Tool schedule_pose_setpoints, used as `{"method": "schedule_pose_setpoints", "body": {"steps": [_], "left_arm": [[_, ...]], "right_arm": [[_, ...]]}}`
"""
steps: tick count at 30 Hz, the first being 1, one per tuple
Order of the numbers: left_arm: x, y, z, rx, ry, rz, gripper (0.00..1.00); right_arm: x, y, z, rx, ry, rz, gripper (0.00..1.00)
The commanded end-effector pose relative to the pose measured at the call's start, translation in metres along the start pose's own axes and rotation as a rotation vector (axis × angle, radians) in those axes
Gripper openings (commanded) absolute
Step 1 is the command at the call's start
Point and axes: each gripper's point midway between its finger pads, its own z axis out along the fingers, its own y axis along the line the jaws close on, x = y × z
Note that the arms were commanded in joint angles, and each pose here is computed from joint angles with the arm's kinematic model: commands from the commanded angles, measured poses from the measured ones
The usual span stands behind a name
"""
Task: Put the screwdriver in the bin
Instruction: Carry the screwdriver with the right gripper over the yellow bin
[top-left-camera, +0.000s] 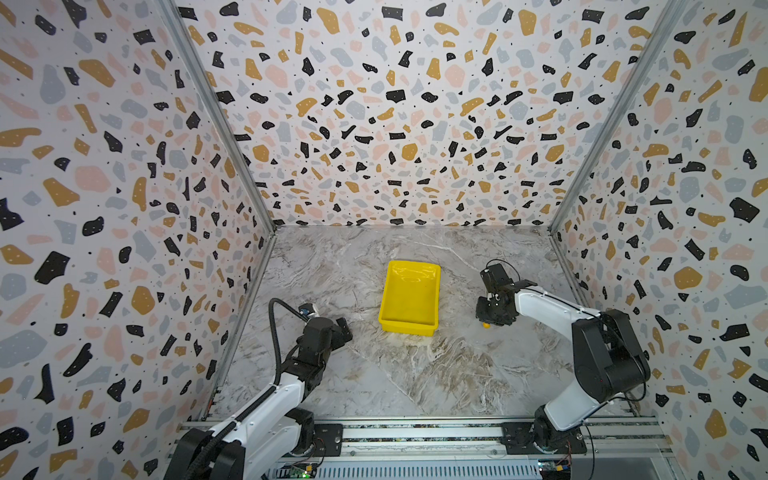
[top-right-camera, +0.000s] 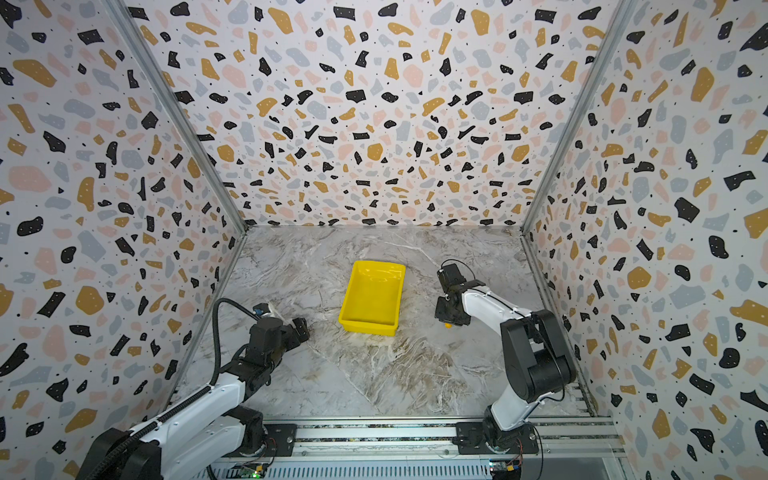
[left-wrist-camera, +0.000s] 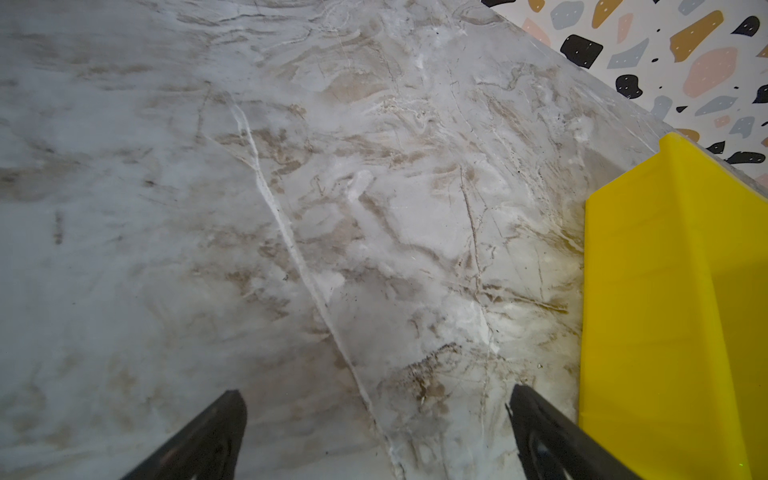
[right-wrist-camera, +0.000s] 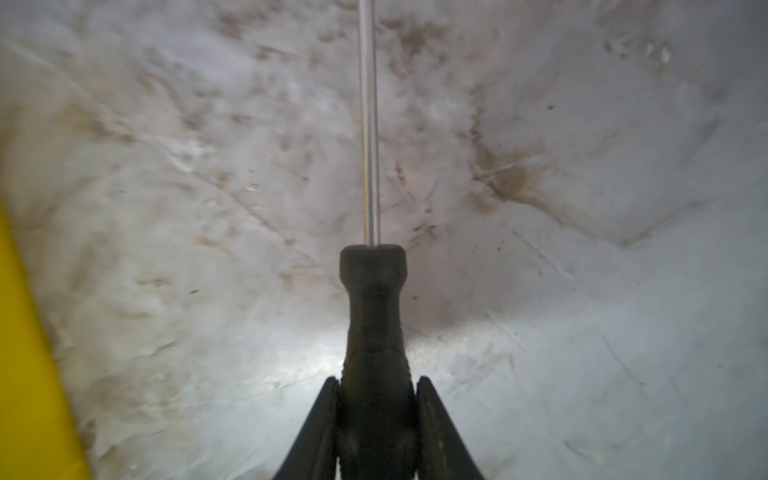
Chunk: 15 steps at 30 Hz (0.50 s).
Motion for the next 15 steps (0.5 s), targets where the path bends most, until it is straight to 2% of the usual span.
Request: {"method": "schedule_pose_setpoints", "body": {"steps": [1,5,7,10,15], "left_arm": [[-0.01,-0.003,-0.002,0.001,-0.031,-0.009,1.0],[-0.01,-0.002,-0.003,0.003,-0.035,-0.015,1.0],[-0.01,-0.002,-0.004,0.003,-0.039,-0.015,1.0],[-0.011,-0.002,-0.005,0.006,-0.042,-0.017,1.0],[-0.012,-0.002,-0.006,0.007,-0.05,-0.02,1.0]], "right_arm": [[-0.015,0.054,-0.055,-0.166,-0.119,0.072,0.0],[-0.008,0.121,-0.093,-0.352,-0.224,0.097,0.0],[-0.002,0.149,-0.101,-0.434,-0.239,0.12,0.0],[0.007,0.189,-0.102,-0.526,-0.225,0.14,0.0],[0.014,0.235,-0.085,-0.565,-0.165,0.14,0.0]]}}
